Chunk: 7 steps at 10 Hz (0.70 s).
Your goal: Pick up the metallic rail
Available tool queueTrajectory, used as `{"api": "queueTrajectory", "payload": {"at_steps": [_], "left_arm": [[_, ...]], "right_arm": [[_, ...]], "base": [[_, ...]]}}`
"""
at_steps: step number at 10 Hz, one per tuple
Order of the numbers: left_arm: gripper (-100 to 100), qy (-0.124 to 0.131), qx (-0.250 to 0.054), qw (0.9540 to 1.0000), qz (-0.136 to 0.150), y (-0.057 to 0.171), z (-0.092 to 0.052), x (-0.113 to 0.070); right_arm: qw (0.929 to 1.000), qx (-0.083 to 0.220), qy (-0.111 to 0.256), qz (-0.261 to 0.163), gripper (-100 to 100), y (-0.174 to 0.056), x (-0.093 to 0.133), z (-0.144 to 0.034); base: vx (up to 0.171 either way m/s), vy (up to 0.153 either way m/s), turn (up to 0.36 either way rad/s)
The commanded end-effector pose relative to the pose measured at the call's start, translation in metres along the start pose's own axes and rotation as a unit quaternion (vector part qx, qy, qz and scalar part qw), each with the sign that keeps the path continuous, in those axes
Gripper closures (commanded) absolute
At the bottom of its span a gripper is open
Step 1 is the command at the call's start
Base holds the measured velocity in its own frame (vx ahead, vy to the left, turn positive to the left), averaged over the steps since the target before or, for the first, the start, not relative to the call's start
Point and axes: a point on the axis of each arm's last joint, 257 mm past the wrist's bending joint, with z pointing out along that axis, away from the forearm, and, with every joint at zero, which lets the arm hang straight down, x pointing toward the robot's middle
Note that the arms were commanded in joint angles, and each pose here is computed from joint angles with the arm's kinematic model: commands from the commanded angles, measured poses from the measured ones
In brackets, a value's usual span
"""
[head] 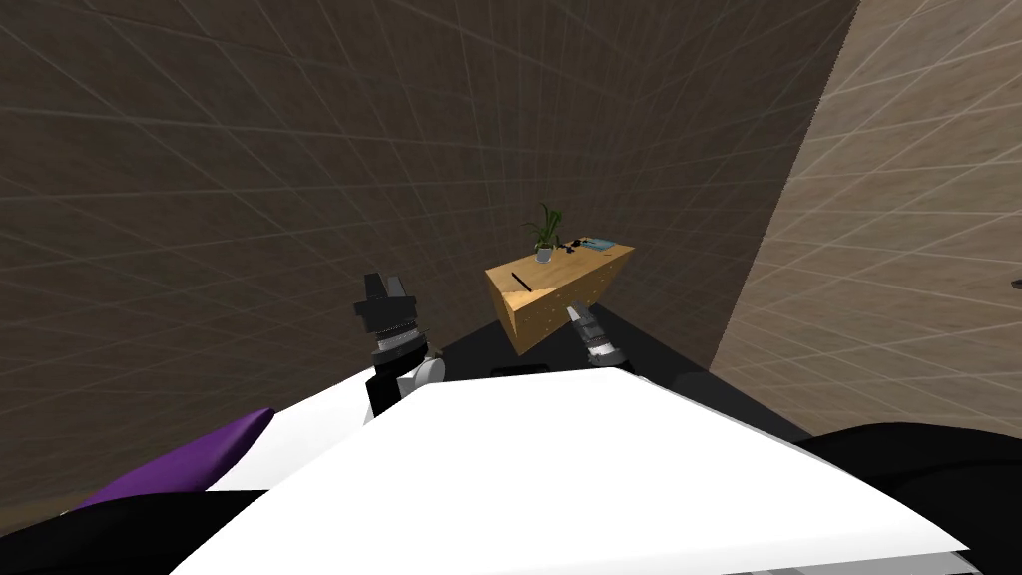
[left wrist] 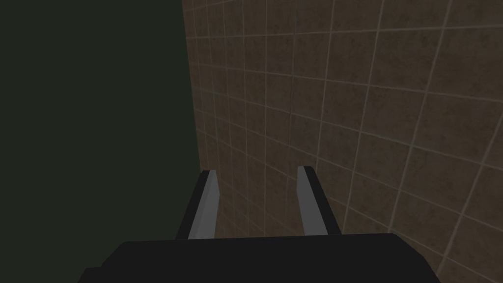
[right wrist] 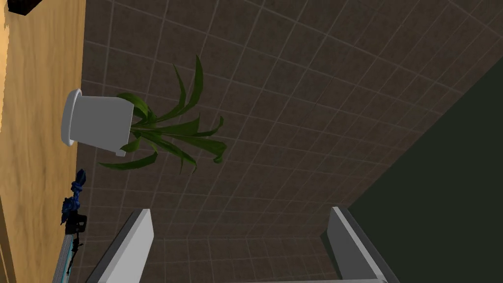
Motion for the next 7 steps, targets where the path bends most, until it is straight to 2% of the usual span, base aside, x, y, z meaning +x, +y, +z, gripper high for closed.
{"api": "queueTrajectory", "payload": {"at_steps": [1, 2, 3, 5, 6, 7], "left_arm": [[0, 0.0, 0.0, 1.0, 0.0, 0.0, 0.0, 0.0], [0, 0.0, 0.0, 1.0, 0.0, 0.0, 0.0, 0.0], [0, 0.0, 0.0, 1.0, 0.0, 0.0, 0.0, 0.0], [0, 0.0, 0.0, 1.0, 0.0, 0.0, 0.0, 0.0], [0, 0.0, 0.0, 1.0, 0.0, 0.0, 0.0, 0.0], [0, 0.0, 0.0, 1.0, 0.0, 0.0, 0.0, 0.0]], "right_arm": [[0.9998, 0.016, 0.015, -0.002, -100, -0.013, 0.005, -0.011], [0.9985, 0.043, 0.033, -0.003, -100, -0.032, 0.012, -0.029], [0.9985, 0.043, 0.035, -0.003, -100, -0.032, 0.012, -0.03], [0.993, 0.097, 0.067, -0.001, -100, -0.067, 0.024, -0.071], [0.9919, 0.102, 0.076, -0.005, -100, -0.071, 0.024, -0.075], [0.9866, 0.134, 0.093, -0.005, -100, -0.089, 0.029, -0.101]], "base": [[-0.043, 0.022, 0.035], [-0.036, 0.028, 0.114], [-0.024, 0.023, 0.048], [-0.015, 0.047, 0.159], [-0.012, 0.044, 0.066], [-0.015, 0.054, 0.146]]}}
